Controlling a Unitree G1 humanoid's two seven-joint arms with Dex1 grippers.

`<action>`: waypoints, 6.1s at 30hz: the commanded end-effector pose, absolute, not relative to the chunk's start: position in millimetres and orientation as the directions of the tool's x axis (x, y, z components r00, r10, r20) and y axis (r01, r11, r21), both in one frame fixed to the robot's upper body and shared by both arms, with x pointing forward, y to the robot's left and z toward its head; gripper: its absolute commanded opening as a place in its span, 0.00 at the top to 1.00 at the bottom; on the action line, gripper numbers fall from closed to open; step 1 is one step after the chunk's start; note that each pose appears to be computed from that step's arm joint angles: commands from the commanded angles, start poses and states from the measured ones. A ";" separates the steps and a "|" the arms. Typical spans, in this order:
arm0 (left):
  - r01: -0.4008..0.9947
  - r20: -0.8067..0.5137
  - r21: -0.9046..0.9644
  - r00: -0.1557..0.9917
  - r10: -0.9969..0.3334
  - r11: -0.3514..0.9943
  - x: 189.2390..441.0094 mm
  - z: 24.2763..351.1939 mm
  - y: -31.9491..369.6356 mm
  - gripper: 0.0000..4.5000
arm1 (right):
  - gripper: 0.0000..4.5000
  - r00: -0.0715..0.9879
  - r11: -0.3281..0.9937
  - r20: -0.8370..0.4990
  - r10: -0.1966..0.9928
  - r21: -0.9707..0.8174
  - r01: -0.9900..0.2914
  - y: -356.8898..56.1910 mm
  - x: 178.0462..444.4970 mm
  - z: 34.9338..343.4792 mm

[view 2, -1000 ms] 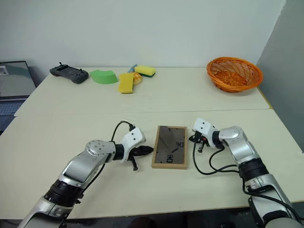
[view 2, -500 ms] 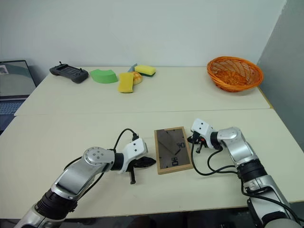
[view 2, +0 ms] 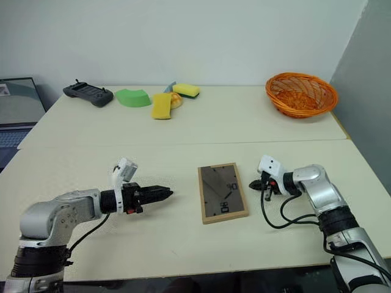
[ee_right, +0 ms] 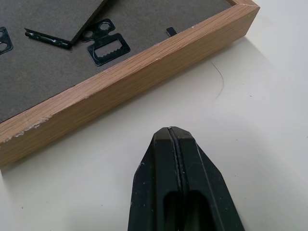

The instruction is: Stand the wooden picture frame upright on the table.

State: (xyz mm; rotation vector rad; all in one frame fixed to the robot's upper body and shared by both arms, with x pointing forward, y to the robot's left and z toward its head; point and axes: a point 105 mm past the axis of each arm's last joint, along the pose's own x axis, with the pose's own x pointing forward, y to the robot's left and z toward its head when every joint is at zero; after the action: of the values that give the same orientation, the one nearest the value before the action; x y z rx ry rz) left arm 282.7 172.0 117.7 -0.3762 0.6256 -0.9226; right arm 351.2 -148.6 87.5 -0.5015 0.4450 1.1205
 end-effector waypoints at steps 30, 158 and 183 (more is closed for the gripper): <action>0.266 -0.453 -0.823 0.226 -0.862 0.502 280.1 50.2 101.6 0.01 | 1.00 0.338 0.309 -0.561 0.755 -0.150 -0.939 -131.8 335.2 83.3; 0.312 0.085 -0.949 0.117 -0.989 -0.045 266.5 165.5 133.0 0.72 | 0.01 0.384 0.101 -0.025 0.923 -0.947 -0.306 -114.9 320.6 189.6; 0.276 0.089 -0.958 0.026 -0.996 -0.078 247.1 163.0 112.1 0.72 | 0.01 0.059 -0.006 -0.003 0.998 -0.998 0.057 -65.3 311.0 189.6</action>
State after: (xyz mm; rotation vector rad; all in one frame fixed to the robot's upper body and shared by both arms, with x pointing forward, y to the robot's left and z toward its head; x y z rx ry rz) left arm 253.7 116.0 152.0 -1.0835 0.9561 -1.2815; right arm 306.8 -66.1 183.9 -1.2681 -1.1970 1.1644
